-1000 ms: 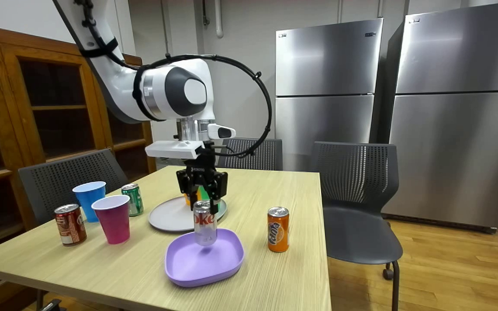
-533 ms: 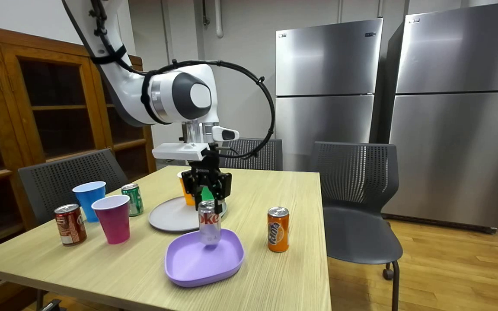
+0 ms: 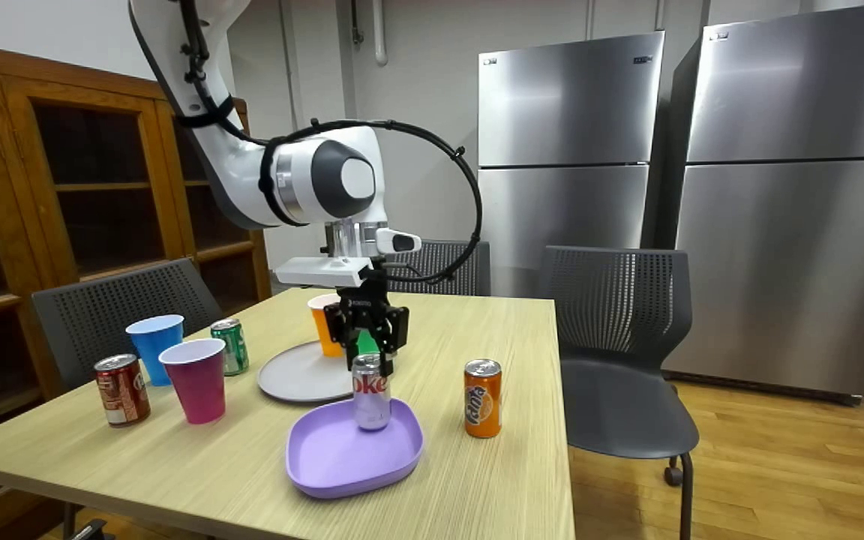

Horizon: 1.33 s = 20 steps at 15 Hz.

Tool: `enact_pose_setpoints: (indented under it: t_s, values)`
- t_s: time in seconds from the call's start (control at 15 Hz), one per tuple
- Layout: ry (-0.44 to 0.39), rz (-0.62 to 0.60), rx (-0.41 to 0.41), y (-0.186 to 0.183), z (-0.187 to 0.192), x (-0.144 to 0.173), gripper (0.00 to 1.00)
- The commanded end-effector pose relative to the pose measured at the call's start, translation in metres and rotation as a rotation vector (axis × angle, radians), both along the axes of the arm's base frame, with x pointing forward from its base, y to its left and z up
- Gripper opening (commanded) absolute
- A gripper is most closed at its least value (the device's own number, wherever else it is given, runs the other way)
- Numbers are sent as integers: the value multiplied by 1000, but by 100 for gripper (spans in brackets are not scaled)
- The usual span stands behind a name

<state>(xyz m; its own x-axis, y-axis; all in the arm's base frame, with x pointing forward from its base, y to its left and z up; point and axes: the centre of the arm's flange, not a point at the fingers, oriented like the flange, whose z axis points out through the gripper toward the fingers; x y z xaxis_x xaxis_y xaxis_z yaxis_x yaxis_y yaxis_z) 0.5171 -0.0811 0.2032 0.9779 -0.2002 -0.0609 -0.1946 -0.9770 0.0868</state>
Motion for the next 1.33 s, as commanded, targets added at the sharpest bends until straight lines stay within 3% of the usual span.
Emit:
enact_pose_setpoints:
  t_s: [0.0,0.13,0.27,0.67,1.27]
  values:
    - [-1,-11,-17,-3,4,11,38]
    - [-1,-11,-17,-4,5,10,88]
    - [-9,-12,-17,-5,8,8,96]
    - [-62,-53,-24,-23,32,5,100]
    - [-119,-193,-40,-99,61,-1,100]
